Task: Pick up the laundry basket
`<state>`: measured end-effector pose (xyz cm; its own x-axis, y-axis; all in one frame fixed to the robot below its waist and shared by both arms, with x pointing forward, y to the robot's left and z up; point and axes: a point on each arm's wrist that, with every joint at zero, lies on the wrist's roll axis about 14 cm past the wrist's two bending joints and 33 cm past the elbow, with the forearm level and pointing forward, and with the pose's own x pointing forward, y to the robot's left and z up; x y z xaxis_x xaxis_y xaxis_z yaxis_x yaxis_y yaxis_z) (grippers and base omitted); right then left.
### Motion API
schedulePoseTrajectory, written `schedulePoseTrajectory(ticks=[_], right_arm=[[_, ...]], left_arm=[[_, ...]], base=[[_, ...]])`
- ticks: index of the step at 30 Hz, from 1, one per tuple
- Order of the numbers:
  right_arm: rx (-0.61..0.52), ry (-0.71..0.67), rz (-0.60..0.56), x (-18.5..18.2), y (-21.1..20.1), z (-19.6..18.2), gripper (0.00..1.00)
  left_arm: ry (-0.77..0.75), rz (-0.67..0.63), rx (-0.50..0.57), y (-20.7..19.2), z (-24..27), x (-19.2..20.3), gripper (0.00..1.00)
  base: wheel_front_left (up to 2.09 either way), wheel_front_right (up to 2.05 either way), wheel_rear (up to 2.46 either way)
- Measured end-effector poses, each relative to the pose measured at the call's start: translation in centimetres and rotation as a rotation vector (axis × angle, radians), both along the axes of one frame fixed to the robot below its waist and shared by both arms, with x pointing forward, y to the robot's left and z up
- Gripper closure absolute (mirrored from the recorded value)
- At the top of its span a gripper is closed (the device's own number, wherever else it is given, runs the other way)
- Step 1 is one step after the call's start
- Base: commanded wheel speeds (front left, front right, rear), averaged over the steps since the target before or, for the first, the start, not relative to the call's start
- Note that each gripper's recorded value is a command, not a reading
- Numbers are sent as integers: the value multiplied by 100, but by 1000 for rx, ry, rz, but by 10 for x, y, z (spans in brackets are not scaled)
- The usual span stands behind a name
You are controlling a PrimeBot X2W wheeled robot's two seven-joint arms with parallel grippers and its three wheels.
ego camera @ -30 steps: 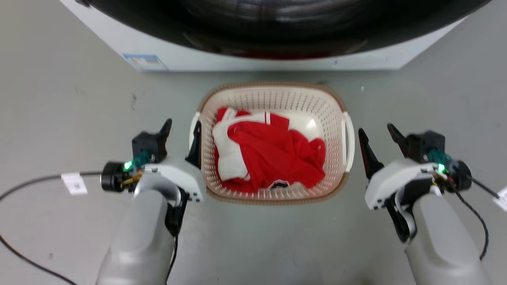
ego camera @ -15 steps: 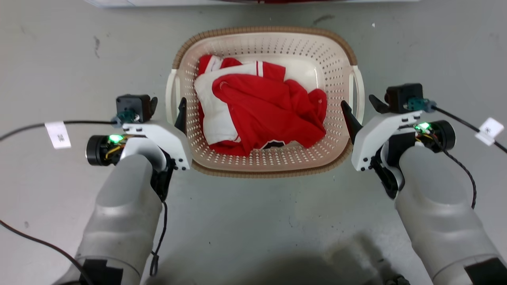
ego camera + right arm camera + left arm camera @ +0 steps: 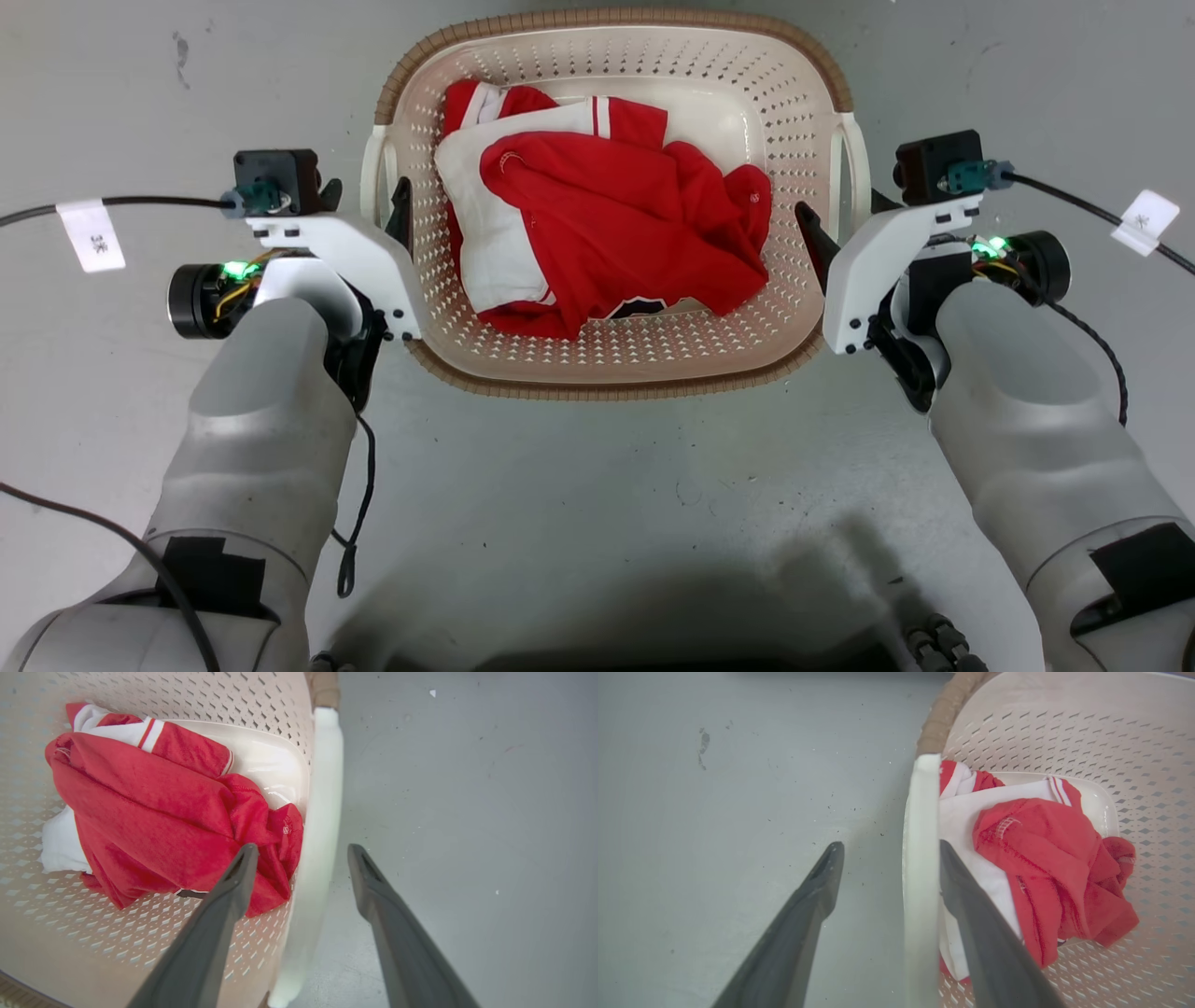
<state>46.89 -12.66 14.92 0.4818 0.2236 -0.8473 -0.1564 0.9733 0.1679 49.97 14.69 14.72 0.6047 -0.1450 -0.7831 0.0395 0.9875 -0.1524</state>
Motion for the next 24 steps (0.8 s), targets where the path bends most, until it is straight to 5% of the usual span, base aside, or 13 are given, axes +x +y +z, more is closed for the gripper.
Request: schedulePoseTrajectory(ticks=[4,5,6,7,24], right_arm=[[6,26,8,0,4,-5,7],[6,35,12,-1,5,-6,49],[7,50,12,-3,5,-7,79],[12,63,11,-5,7,-8,100],[44,160,-1,-24,14,6,100]], left_arm=[[36,6,-5,1,-5,-2,0],[51,10,-8,1,-7,-4,16],[62,13,-12,0,-8,-6,100],[73,11,-14,-1,-9,-8,100],[206,-15,-55,-16,3,-32,100]], base=[[0,0,0],[0,0,0],[0,0,0],[0,0,0],[0,0,0]])
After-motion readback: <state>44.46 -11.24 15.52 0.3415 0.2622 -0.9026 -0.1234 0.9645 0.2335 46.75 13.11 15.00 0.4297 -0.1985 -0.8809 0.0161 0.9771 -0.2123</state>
